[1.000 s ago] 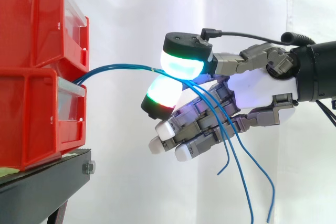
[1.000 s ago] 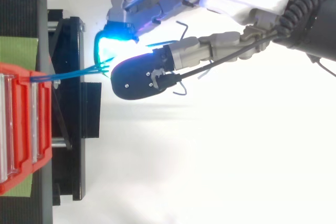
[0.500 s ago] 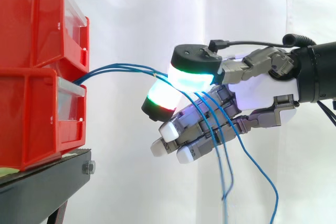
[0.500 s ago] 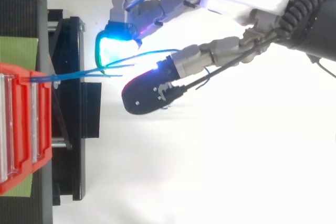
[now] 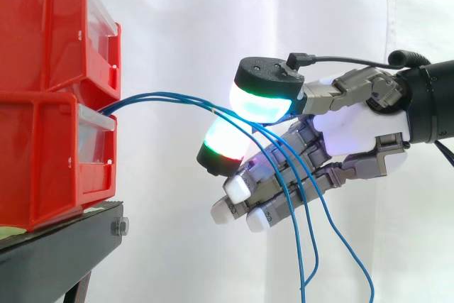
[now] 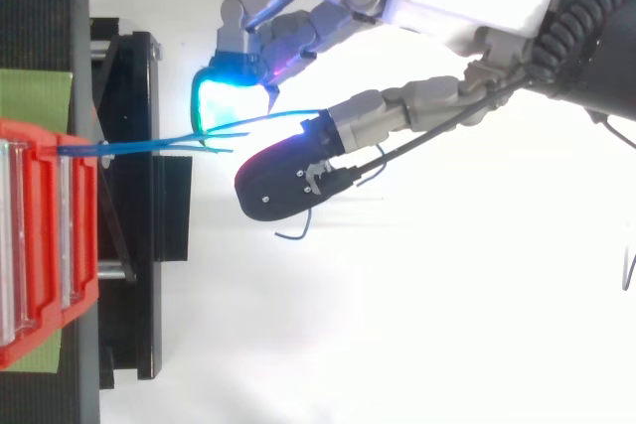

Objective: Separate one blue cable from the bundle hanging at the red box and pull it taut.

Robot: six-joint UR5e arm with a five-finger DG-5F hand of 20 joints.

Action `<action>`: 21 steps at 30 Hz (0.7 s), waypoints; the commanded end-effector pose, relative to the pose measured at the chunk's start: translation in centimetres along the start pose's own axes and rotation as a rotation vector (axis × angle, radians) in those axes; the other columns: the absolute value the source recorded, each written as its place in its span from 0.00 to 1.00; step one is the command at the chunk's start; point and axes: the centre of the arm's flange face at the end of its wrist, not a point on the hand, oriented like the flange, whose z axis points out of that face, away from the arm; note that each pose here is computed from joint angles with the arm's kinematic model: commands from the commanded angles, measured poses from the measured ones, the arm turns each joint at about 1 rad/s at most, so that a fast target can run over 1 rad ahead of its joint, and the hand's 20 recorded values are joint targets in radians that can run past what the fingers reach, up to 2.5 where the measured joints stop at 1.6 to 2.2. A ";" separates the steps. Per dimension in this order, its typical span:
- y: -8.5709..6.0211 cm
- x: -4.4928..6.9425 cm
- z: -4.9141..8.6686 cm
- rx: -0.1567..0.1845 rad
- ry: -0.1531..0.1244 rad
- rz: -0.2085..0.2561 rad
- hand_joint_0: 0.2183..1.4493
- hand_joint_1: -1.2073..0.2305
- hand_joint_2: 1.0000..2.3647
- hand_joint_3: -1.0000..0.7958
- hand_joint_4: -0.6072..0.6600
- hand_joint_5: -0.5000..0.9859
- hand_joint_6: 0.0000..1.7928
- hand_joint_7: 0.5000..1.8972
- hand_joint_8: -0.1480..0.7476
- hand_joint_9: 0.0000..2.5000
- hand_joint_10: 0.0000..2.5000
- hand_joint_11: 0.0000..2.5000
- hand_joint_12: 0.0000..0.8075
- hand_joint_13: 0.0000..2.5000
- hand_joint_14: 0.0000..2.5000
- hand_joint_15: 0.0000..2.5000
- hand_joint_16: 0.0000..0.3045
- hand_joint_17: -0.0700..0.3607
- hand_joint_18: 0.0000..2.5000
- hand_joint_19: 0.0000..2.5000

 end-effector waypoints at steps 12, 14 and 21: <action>-0.1 0.1 -0.4 0.025 0.010 0.002 0.34 0.44 0.00 0.29 0.55 0.19 0.50 0.33 0.48 0.33 0.01 0.23 0.33 0.23 0.00 0.07 0.10 0.33 0.21 0.12; 0.2 0.2 -0.4 0.021 0.011 0.005 0.35 0.41 0.01 0.32 0.55 0.19 0.50 0.33 0.49 0.33 0.01 0.23 0.34 0.23 0.00 0.07 0.11 0.33 0.21 0.12; 0.6 -0.2 -0.7 0.025 0.007 0.004 0.36 0.36 0.01 0.39 0.52 0.19 0.51 0.35 0.48 0.33 0.01 0.23 0.34 0.23 0.00 0.06 0.11 0.34 0.21 0.12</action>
